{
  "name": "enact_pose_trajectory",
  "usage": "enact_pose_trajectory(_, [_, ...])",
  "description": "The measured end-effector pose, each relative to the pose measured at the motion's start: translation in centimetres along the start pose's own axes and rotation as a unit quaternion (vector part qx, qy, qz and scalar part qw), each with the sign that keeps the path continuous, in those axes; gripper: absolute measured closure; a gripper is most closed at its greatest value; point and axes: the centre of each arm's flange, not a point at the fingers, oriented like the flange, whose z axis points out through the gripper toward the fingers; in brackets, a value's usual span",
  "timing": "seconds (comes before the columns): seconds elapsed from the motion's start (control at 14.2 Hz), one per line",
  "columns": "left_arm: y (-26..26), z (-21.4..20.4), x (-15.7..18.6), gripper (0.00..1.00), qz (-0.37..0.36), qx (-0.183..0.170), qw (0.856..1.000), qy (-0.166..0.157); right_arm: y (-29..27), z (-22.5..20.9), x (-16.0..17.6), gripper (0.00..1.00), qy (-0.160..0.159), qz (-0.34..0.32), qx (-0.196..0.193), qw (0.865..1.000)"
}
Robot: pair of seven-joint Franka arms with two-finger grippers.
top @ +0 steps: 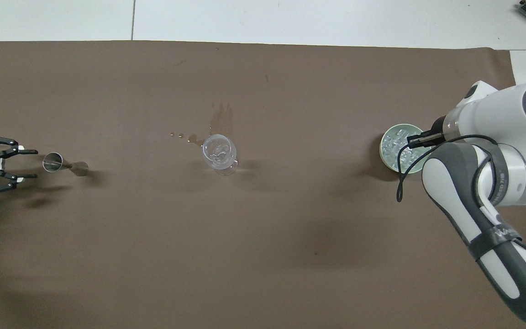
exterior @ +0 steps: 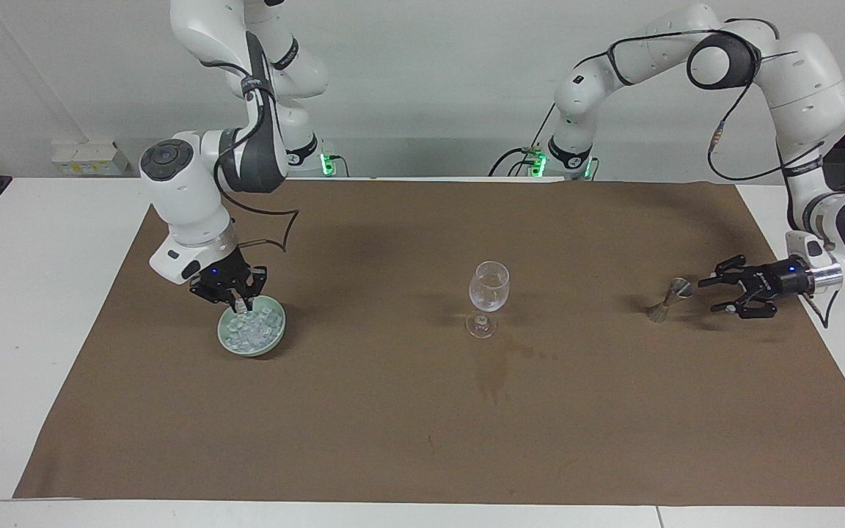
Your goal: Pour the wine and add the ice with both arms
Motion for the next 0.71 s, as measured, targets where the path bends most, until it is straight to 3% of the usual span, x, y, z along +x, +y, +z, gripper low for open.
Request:
enact_pose_trajectory(0.21, [-0.7, -0.5, 7.7, 0.38, -0.055, -0.022, 0.995, -0.082, -0.3, -1.1, 0.5, 0.78, 0.004, 0.000, 0.000, 1.000])
enact_pose_trajectory(0.35, [-1.7, 1.9, 14.5, 0.38, -0.104, -0.032, 0.984, -0.138, -1.0, -3.0, 1.3, 0.78, 0.006, 0.010, 0.001, 1.000])
enact_pose_trajectory(0.56, [-2.9, 7.7, 24.4, 0.38, -0.205, -0.006, 0.954, -0.220, -4.5, -6.8, 2.3, 0.78, 0.021, 0.039, 0.008, 0.999])
enact_pose_trajectory(0.71, [-3.0, 11.5, 29.0, 0.37, -0.266, 0.025, 0.926, -0.266, -7.2, -9.2, 2.1, 0.78, 0.032, 0.052, 0.014, 0.998])
